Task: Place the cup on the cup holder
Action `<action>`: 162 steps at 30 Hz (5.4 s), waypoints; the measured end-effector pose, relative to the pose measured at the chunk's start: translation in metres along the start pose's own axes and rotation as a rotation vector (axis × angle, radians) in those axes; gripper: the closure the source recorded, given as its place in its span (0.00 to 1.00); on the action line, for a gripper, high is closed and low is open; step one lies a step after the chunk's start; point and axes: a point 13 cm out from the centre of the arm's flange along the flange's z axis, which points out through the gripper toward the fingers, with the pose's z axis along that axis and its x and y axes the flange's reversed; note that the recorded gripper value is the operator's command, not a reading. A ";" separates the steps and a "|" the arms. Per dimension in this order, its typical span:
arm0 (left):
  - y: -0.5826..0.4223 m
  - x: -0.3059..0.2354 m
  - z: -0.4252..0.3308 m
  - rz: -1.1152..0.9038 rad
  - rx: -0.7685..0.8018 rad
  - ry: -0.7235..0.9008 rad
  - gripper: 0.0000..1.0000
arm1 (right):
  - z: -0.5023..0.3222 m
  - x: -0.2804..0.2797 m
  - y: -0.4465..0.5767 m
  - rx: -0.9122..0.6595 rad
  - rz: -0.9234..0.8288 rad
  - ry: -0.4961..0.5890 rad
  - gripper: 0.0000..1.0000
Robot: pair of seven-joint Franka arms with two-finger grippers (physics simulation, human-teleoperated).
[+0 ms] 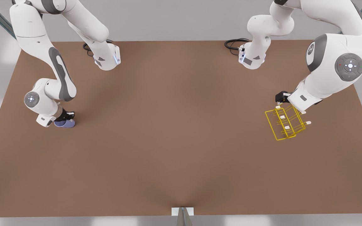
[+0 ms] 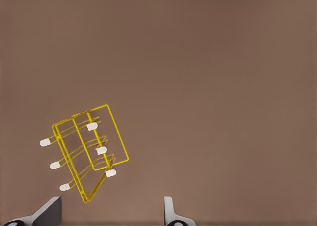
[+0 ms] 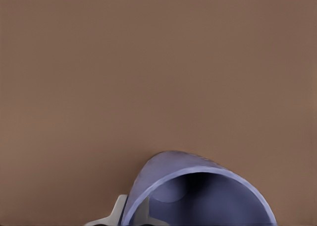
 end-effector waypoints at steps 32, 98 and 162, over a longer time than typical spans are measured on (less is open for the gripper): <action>-0.015 0.000 0.007 0.024 -0.008 0.021 0.00 | -0.095 -0.271 0.737 -1.305 -0.014 0.215 0.79; -0.312 -0.066 0.333 1.227 0.001 -0.098 0.00 | -0.394 -0.119 0.101 0.045 0.157 0.022 0.00; -0.234 -0.127 0.277 1.367 -0.511 0.159 0.21 | -0.392 -0.119 0.113 0.050 0.240 0.031 0.00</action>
